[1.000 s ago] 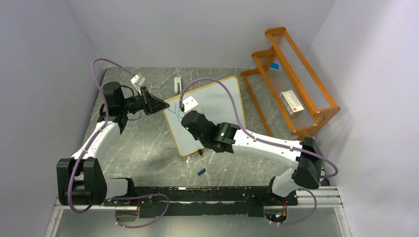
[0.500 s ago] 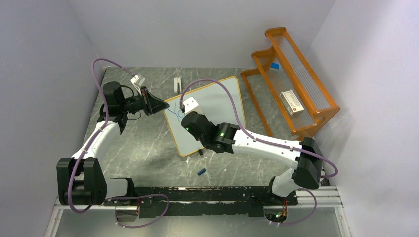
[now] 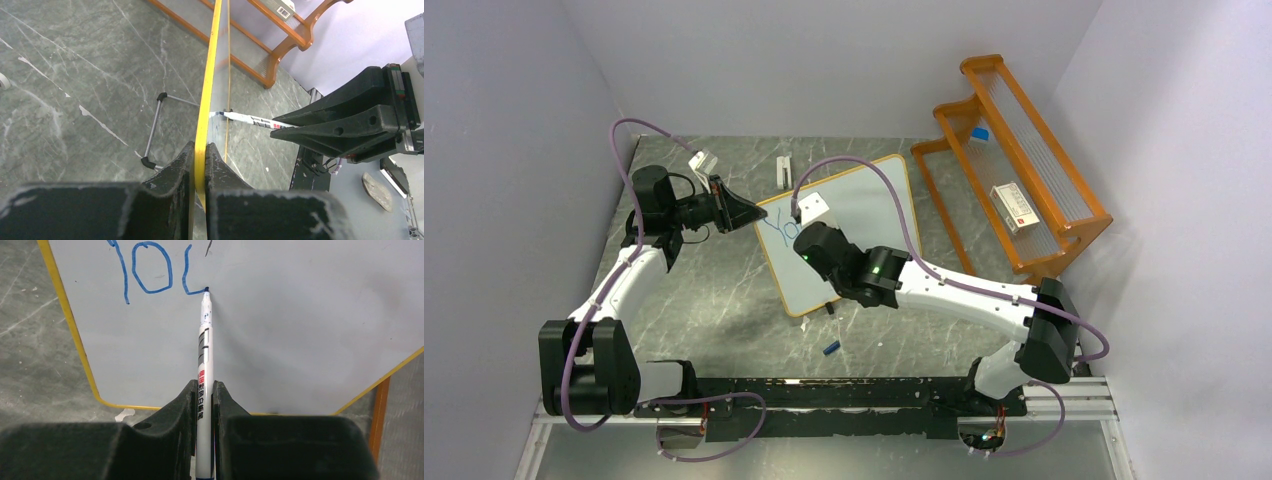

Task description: Write a sentence on the whiteboard

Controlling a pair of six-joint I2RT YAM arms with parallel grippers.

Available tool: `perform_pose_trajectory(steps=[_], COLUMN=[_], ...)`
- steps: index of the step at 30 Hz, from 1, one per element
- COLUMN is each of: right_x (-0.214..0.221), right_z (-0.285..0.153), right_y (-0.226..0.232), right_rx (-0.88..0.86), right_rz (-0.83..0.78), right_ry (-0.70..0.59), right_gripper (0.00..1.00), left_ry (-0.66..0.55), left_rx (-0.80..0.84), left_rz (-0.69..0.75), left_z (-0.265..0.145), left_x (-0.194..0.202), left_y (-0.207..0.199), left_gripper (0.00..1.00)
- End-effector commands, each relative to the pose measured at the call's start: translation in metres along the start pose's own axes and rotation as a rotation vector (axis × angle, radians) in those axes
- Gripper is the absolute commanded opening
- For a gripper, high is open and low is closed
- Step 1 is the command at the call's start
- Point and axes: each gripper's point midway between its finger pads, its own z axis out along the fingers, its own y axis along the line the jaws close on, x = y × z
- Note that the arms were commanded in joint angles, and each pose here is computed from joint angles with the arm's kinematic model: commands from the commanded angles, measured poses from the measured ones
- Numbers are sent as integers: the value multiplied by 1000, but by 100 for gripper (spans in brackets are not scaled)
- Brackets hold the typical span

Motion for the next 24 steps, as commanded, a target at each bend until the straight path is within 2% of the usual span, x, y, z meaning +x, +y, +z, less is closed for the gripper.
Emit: perform_pose_trajectory(steps=[1, 15, 24], right_x=[-20, -42, -33], right_z=[1, 7, 8], right_y=[-12, -14, -13], right_rx=[33, 35, 27], right_rz=[36, 50, 38], right_ry=[-57, -104, -73], right_gripper=[0, 0, 0], left_ry=[26, 28, 28], left_rx=[29, 29, 28], left_rz=[33, 30, 29], left_z=[5, 6, 6], left_x=[6, 6, 6], left_y=[-4, -3, -3], left_gripper=[5, 5, 5])
